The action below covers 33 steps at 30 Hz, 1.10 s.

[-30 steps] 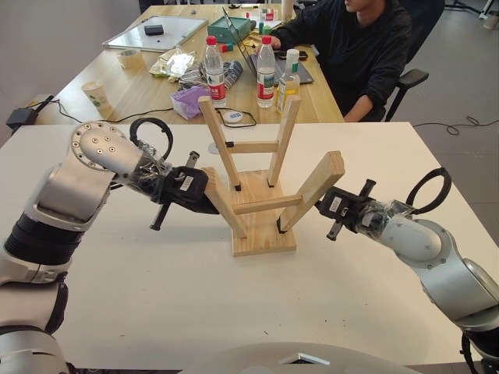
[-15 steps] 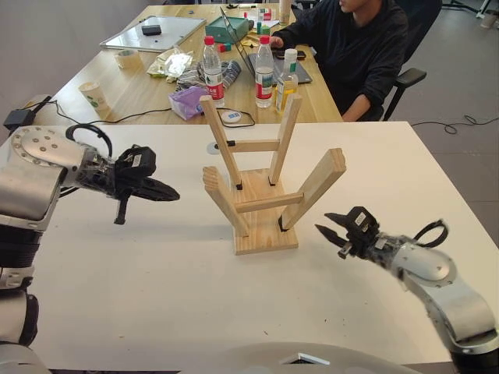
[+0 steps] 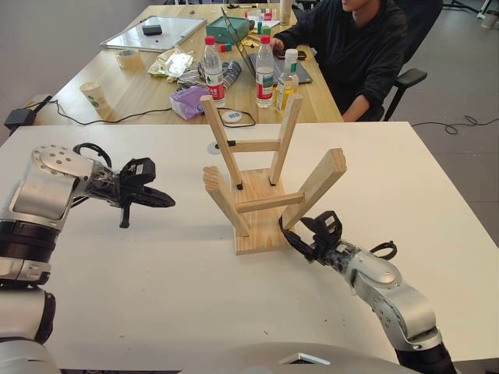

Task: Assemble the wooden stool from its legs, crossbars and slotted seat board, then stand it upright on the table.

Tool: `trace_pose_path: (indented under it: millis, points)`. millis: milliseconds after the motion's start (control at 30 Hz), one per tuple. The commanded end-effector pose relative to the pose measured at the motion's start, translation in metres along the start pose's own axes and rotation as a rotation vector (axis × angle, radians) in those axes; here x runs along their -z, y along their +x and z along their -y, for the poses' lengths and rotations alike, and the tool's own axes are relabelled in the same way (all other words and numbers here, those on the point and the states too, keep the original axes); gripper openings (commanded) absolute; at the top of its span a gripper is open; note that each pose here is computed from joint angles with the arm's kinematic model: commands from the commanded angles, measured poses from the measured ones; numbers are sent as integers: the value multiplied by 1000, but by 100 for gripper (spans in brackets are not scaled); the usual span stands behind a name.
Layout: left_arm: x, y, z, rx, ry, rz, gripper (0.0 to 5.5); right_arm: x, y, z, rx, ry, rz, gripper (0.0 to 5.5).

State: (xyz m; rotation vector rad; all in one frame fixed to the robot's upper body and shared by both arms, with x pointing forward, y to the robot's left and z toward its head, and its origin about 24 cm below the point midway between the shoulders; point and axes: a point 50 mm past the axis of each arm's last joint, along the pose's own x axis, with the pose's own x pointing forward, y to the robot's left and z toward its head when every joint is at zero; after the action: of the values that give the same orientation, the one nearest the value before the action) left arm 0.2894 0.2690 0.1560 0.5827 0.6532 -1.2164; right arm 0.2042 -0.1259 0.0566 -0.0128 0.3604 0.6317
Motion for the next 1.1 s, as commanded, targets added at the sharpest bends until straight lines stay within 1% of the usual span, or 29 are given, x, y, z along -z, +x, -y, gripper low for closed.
trace_pose_path:
  millis: [33,100,133,233,333,367,467,533,633,767,900,1000,1033,1100]
  points:
    - [-4,-1,-3,-10,15,-1,0,-5,3,2,15,-1,27,285]
    - [-3,-1,-2,-13,14,3,0,-5,4,3,17,-4,25,265]
    - [-4,0,-2,-13,15,6,0,-6,4,3,19,-4,25,238]
    - [-3,0,-1,-15,12,10,0,-6,5,3,14,-5,26,182]
    - [-4,0,-1,-15,13,12,0,-5,6,4,15,-2,24,132]
    - [-4,0,-2,-16,13,13,0,-5,5,4,12,-4,21,126]
    - [-5,2,-3,-15,15,21,0,-3,1,5,-40,-22,11,125]
    - [-5,5,-4,-9,8,24,0,0,-5,6,-117,-51,-1,124]
    - [5,10,-7,-11,-24,3,0,10,-17,16,-237,-110,-35,123]
    - [17,12,-12,-23,-82,-3,0,16,-24,41,-327,-227,-77,120]
    - [32,15,-16,-44,-130,-25,0,17,-22,73,-391,-423,-132,118]
    - [35,18,-18,-43,-140,-28,0,14,-17,88,-410,-480,-138,118]
    - [35,19,-18,-42,-140,-27,0,10,-15,91,-409,-485,-131,155]
    - [35,19,-19,-41,-140,-23,0,5,-13,96,-410,-492,-116,186]
